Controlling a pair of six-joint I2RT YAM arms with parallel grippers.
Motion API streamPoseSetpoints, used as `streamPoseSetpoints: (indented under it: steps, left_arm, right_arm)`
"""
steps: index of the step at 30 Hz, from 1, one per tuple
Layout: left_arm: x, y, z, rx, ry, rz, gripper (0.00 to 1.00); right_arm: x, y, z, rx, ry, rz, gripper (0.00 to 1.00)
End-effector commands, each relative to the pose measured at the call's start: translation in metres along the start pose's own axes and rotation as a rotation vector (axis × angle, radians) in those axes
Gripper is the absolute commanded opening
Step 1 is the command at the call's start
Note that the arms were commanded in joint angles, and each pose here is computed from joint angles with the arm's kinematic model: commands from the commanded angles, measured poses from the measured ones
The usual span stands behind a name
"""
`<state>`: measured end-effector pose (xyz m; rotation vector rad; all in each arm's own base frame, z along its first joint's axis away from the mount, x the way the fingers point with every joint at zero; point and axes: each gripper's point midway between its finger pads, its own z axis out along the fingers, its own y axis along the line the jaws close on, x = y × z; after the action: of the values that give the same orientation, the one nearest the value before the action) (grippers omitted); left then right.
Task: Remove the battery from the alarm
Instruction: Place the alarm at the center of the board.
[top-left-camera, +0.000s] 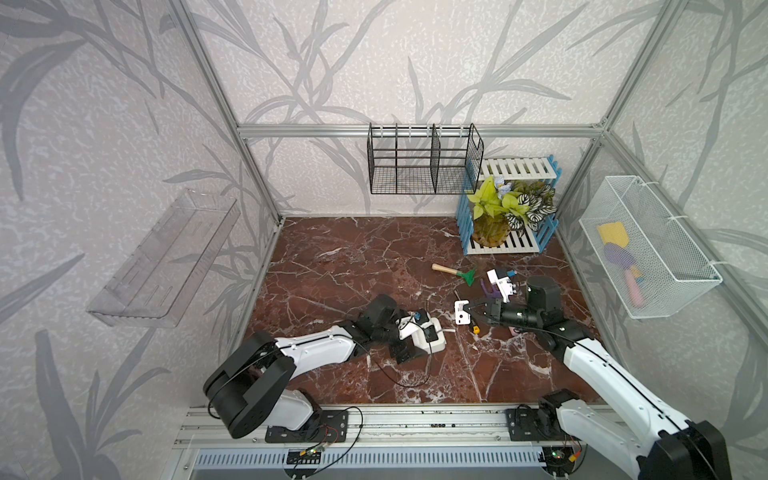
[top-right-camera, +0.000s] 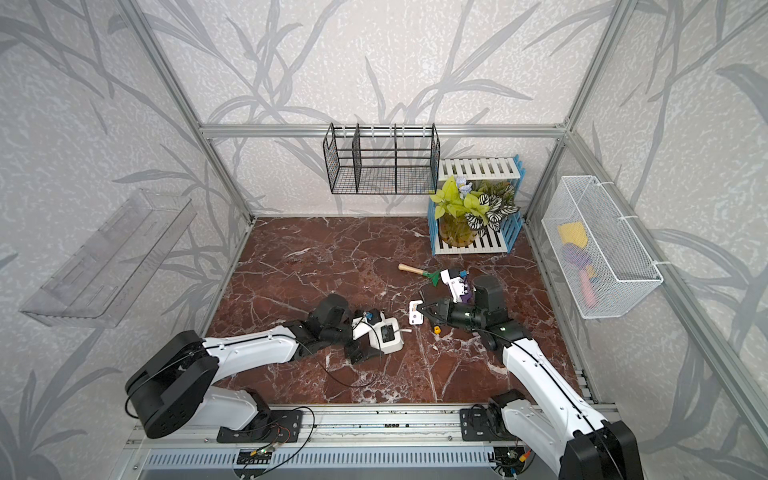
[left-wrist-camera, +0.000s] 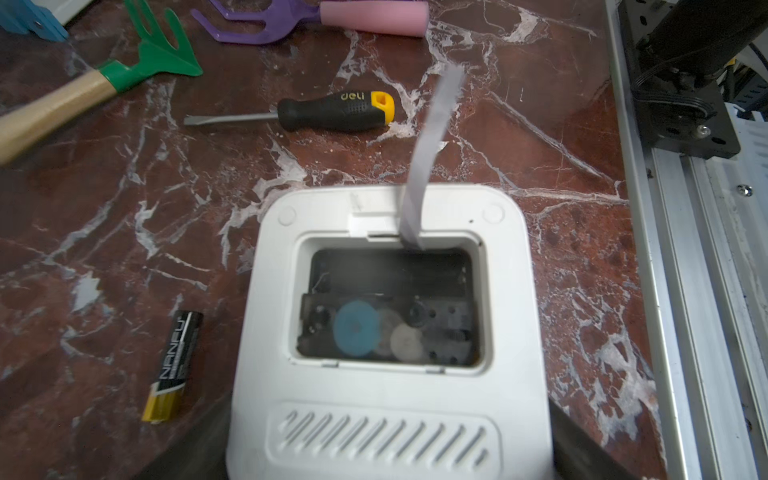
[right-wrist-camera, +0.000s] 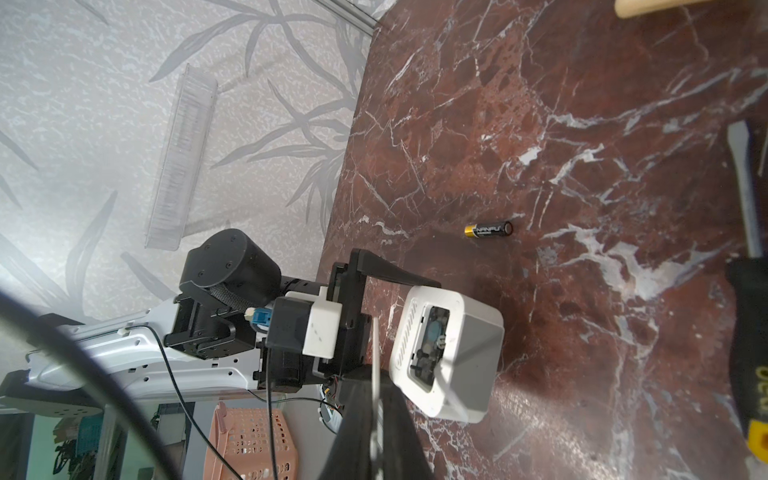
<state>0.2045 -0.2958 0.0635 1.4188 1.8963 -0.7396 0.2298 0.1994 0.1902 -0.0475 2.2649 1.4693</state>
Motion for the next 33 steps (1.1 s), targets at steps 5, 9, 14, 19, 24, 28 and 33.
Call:
streamPoseSetpoints:
  steps: [5, 9, 14, 19, 24, 28, 33]
  left_arm:
    - [0.005, 0.001, 0.031, -0.068, -0.025, -0.014, 0.57]
    - [0.017, 0.004, 0.037, -0.102, -0.021, 0.021, 0.65]
    - [0.025, -0.005, 0.034, -0.091, -0.045, 0.053, 0.91]
    - [0.028, -0.010, 0.027, -0.090, -0.073, 0.050, 0.98]
    - [0.028, -0.010, 0.024, -0.107, -0.108, 0.028, 1.00]
    - [0.026, -0.010, 0.021, -0.112, -0.132, 0.016, 0.99]
    - [0.023, -0.013, 0.018, -0.104, -0.158, 0.013, 0.99]
  right_arm:
    - [0.034, -0.019, 0.014, -0.003, 0.101, 0.060, 0.00]
    - [0.049, -0.035, 0.029, 0.031, 0.147, 0.083, 0.00]
    - [0.055, -0.044, 0.042, 0.028, 0.195, 0.073, 0.00]
    - [0.050, -0.044, 0.055, 0.013, 0.234, 0.036, 0.00]
    - [0.053, -0.041, 0.072, -0.008, 0.299, 0.013, 0.00]
    - [0.059, -0.048, 0.082, 0.014, 0.325, 0.023, 0.00]
    - [0.061, -0.056, 0.087, 0.032, 0.348, 0.020, 0.00]
